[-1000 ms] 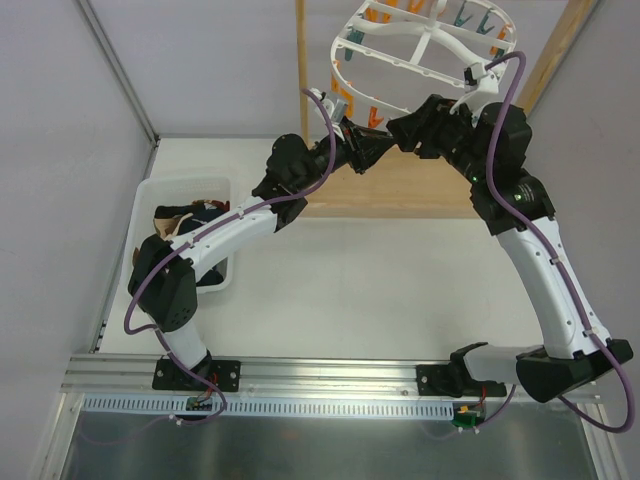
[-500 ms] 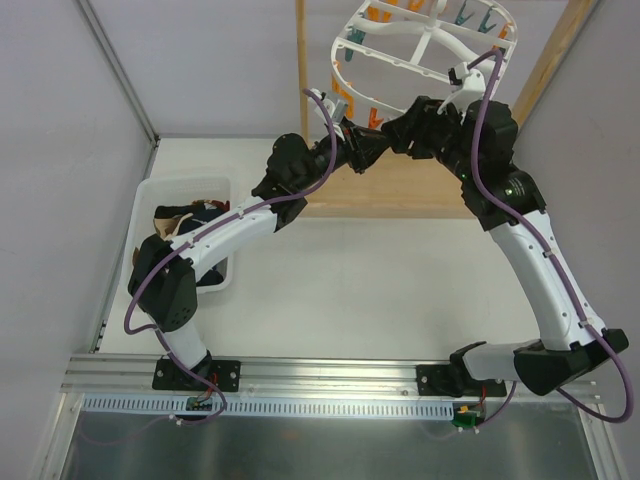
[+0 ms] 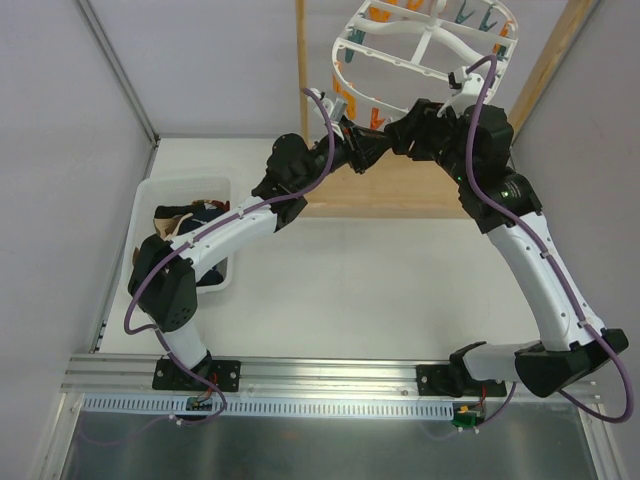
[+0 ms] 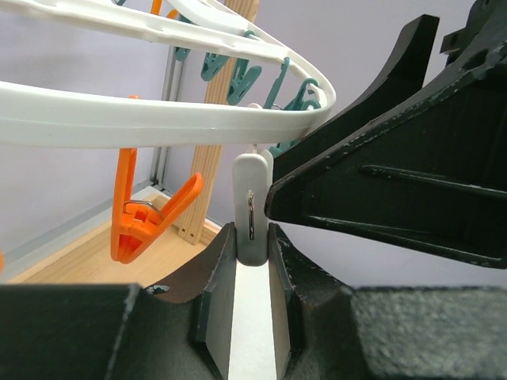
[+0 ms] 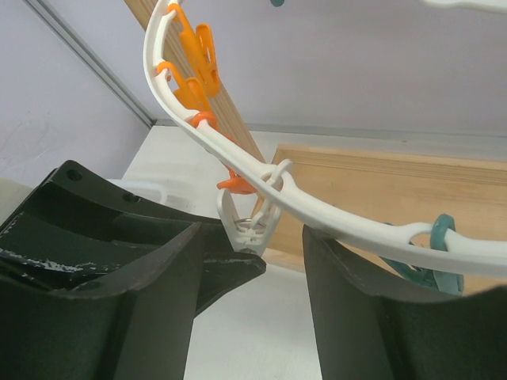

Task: Clip the socks to the hanger
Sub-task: Open the clamp at the hanger.

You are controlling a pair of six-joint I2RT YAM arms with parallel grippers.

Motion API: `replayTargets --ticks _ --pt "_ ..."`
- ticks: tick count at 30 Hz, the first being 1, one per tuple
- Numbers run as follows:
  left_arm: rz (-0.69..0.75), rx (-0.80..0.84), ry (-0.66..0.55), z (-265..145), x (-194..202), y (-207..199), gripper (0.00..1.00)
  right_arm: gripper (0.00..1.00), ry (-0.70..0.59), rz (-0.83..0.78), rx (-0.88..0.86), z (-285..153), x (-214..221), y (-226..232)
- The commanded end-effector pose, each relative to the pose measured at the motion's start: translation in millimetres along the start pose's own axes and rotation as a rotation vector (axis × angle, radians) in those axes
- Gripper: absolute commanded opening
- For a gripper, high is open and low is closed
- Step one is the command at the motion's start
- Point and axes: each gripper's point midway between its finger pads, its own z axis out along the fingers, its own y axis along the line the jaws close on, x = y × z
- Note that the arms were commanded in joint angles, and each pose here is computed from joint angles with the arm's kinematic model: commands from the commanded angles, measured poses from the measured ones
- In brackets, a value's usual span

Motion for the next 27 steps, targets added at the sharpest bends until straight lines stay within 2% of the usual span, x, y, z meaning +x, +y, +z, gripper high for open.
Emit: replayTargets --ticks 1,16,27 --pt "-0.004 0.076 -0.057 0.9 -22.3 -21.2 0.19 0.56 -0.153 0.031 -0.034 -3.0 -37.8 10.5" --pt "-0.029 0.069 -0.044 -1.2 -13.9 -18.8 0.19 0.54 -0.247 0.058 -0.041 -1.1 -48.1 12.9" --pt "0.015 0.048 -0.05 -0.5 -4.6 -10.2 0.19 0.5 -0.345 0.112 -0.044 -8.2 -63.1 12.3"
